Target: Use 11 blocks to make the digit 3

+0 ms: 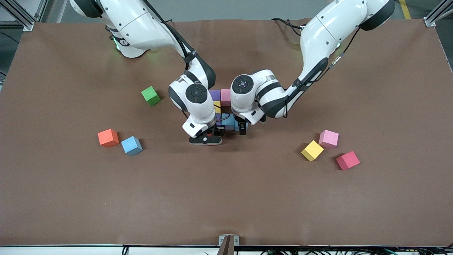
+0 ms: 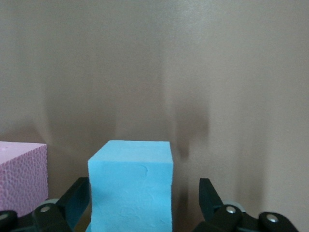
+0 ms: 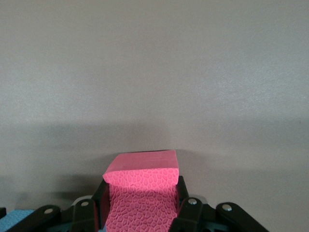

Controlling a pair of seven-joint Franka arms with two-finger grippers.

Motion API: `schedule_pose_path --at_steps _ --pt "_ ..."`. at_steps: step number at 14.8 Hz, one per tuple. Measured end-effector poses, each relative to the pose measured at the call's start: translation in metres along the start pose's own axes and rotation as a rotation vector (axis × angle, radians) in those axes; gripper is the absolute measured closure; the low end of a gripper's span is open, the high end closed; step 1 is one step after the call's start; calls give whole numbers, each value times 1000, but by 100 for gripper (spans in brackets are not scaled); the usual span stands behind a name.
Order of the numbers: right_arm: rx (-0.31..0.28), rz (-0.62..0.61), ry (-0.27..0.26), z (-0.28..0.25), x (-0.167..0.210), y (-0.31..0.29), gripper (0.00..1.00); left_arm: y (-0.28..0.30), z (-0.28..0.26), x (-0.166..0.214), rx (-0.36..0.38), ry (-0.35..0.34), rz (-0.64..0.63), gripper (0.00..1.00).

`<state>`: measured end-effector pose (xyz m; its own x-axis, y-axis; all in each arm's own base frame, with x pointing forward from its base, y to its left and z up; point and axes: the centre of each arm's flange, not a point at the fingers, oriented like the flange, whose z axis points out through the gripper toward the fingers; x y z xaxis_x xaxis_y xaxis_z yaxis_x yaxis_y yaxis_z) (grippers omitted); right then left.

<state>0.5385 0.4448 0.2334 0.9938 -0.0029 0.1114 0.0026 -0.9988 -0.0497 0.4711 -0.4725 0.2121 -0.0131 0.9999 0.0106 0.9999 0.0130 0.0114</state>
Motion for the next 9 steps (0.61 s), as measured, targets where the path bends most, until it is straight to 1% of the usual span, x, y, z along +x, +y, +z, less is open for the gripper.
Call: schedule_pose_path --at_steps 5,7,9 --pt "-4 0 -9 6 -3 0 44 5 -17 -1 -27 -9 16 0" --pt "-2 2 -12 6 -3 -1 44 13 -32 4 -48 -11 35 0" --pt "0 3 -14 6 -4 -2 44 25 -48 16 -54 -9 73 0"
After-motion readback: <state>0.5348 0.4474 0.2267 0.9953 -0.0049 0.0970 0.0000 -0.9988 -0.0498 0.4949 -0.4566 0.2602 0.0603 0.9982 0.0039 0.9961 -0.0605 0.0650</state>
